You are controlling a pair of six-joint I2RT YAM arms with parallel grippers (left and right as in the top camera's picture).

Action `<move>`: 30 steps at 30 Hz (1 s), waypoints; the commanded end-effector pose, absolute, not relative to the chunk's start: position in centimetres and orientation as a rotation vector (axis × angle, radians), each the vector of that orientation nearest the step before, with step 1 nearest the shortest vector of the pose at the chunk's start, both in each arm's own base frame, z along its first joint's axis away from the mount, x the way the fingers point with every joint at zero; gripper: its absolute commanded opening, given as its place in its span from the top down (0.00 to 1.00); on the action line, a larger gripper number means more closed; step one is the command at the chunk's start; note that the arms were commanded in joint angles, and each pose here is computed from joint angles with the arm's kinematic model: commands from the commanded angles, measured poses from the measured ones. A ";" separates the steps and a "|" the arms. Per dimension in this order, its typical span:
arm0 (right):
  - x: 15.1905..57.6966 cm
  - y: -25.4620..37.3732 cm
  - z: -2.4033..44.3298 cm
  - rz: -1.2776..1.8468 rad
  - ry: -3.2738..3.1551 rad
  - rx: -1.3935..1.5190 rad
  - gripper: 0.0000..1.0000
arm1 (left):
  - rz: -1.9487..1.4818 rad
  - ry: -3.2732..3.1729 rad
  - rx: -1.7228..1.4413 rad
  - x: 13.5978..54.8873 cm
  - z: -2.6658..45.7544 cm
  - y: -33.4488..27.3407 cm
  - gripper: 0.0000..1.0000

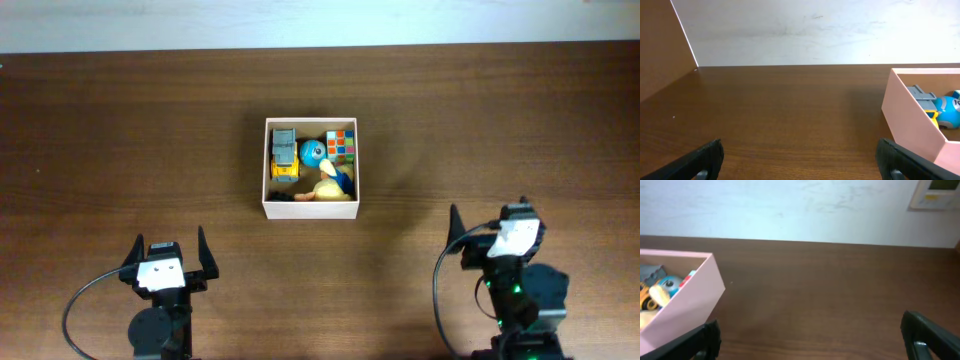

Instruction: Pack container

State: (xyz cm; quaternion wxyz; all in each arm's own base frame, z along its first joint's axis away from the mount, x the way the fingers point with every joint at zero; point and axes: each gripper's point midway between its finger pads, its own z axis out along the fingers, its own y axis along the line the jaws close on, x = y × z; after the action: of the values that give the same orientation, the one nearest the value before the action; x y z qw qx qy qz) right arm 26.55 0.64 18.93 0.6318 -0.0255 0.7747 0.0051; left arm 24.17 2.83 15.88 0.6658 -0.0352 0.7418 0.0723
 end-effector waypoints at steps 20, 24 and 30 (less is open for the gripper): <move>24.9 2.0 13.5 0.043 1.736 -0.145 0.01 | 0.144 1.671 -0.076 24.2 15.8 2.6 0.01; 24.8 2.3 13.6 0.051 1.731 -0.156 0.01 | 0.144 1.671 -0.076 24.2 15.8 2.6 0.01; 24.7 2.2 14.5 0.041 1.690 -0.150 0.01 | 0.144 1.671 -0.076 24.2 15.8 2.5 0.01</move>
State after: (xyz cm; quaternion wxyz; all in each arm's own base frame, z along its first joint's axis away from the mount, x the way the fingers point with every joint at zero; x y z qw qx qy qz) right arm 24.83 2.17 14.09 0.6501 -0.0643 0.7568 0.0203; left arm 24.17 2.83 15.87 0.6657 -0.0352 0.7419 0.0723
